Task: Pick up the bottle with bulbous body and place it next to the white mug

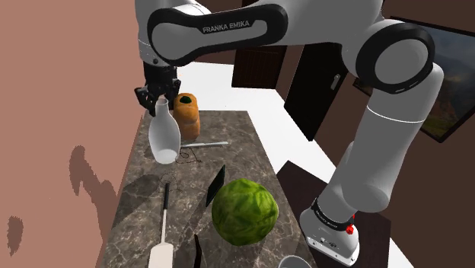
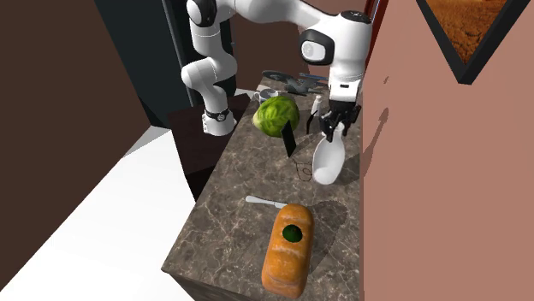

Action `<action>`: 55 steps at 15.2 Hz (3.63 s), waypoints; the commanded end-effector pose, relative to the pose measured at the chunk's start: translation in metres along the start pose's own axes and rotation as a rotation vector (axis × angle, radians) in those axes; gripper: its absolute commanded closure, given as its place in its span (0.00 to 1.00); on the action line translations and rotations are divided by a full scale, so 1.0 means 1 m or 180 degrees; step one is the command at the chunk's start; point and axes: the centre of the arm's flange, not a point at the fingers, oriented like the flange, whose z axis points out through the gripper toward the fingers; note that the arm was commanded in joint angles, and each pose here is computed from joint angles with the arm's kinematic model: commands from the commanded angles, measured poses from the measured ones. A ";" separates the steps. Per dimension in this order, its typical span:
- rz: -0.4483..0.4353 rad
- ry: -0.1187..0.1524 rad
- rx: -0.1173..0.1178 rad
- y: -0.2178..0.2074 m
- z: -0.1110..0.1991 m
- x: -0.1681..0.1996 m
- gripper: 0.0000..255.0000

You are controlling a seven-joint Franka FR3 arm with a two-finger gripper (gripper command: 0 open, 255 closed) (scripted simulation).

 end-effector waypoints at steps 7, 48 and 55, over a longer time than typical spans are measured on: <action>0.0000 0.0001 0.0000 0.000 -0.042 0.004 1.00; 0.0000 0.0001 0.0000 -0.125 -0.250 -0.360 1.00; 0.0000 0.0001 0.0000 -0.152 -0.285 -0.441 1.00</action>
